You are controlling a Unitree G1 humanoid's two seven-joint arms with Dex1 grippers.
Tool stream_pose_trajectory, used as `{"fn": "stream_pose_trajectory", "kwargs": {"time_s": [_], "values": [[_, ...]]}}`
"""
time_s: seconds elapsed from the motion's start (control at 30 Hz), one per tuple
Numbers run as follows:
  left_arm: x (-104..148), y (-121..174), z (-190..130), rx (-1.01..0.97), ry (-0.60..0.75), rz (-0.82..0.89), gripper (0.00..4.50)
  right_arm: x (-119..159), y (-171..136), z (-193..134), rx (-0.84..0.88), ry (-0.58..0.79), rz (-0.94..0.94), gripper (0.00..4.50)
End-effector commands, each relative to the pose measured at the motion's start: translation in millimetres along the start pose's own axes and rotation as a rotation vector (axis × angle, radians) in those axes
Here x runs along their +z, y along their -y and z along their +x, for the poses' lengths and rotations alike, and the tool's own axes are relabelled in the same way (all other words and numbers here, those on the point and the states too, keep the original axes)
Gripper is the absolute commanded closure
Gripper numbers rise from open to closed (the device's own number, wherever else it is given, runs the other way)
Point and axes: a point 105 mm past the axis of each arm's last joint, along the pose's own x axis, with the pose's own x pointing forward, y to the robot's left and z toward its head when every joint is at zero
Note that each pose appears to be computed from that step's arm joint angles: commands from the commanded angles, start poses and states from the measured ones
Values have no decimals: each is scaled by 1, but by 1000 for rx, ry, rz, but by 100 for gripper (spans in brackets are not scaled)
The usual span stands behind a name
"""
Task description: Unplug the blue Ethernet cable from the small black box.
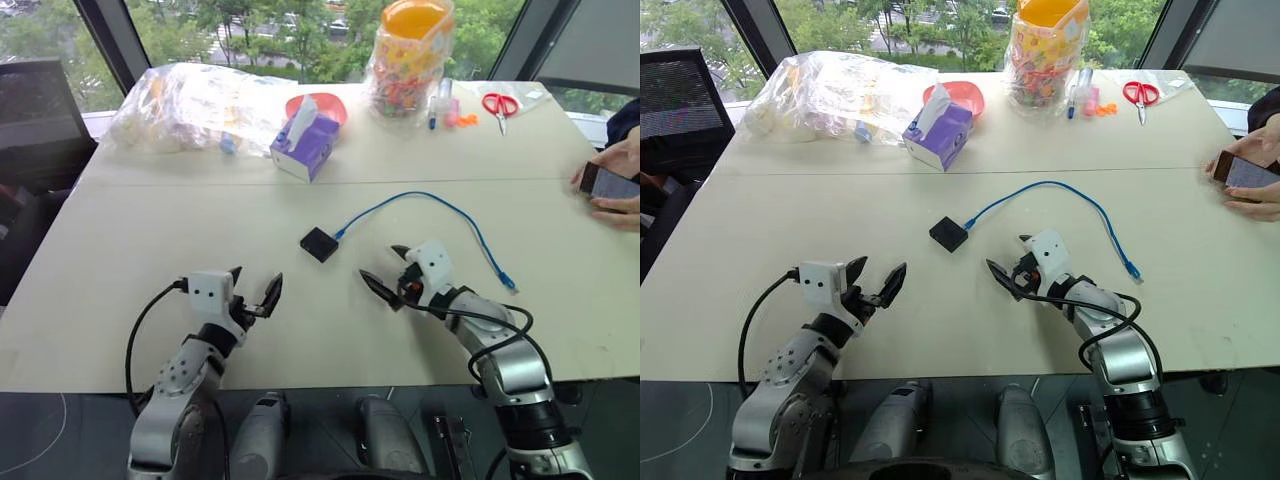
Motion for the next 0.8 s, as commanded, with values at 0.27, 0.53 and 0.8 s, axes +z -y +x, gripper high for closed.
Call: {"fn": "stream_pose_trajectory", "kwargs": {"time_s": [0.27,0.53,0.8], "values": [[10,11,-1,-117,26,-21,8,21,10,-2,1,55,-56,0],[11,14,-4,-220,-29,-34,8,40,16,0,94,61,-134,0],[27,10,2,-327,-52,-35,8,65,18,4,333,4,-300,0]]}}
